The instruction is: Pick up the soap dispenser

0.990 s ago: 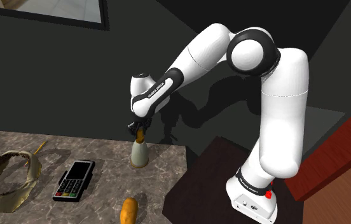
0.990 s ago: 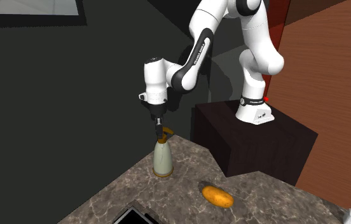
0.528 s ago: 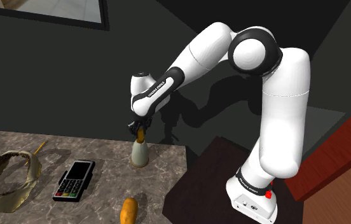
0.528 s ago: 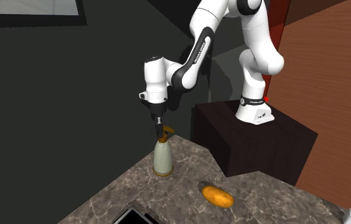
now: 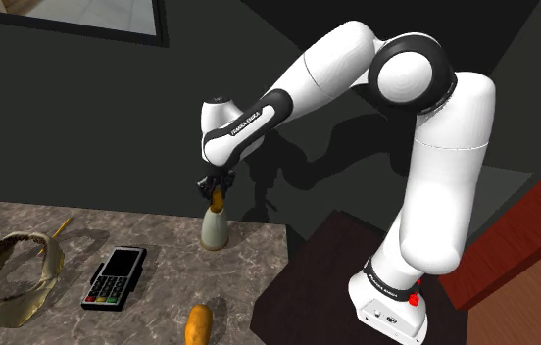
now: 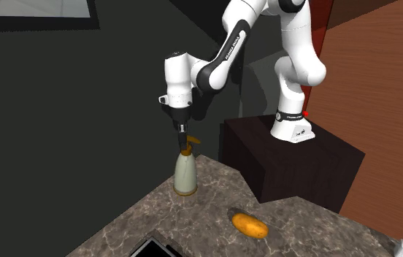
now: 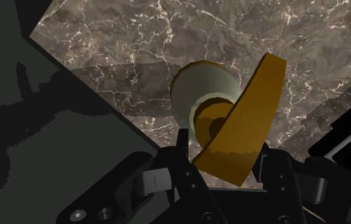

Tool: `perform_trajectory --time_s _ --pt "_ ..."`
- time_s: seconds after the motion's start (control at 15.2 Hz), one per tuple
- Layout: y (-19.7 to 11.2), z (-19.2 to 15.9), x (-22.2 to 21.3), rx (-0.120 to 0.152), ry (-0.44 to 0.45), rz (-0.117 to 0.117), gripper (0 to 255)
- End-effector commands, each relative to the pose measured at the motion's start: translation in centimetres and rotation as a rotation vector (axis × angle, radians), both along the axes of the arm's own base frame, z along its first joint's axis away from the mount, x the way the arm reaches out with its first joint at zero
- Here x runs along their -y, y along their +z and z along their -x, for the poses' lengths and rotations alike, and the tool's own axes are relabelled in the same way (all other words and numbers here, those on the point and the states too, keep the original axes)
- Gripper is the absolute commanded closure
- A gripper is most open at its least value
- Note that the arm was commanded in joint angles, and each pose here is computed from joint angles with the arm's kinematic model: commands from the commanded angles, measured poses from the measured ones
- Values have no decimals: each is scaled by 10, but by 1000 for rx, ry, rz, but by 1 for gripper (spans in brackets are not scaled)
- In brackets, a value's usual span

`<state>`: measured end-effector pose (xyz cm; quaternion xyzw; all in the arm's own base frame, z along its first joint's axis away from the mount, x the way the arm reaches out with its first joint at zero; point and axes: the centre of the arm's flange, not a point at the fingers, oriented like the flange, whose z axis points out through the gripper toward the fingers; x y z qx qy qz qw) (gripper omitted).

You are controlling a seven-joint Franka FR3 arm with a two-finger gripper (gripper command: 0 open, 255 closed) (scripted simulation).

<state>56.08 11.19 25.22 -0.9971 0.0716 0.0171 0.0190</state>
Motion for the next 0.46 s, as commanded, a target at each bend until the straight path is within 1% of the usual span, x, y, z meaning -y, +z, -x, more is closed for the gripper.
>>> perform_trajectory --time_s 0.0,0.26,0.4 --pt "11 -1 0 0 0 0 255" --pt "32 -1 0 0 0 0 255" --pt "33 -1 0 0 0 0 255"
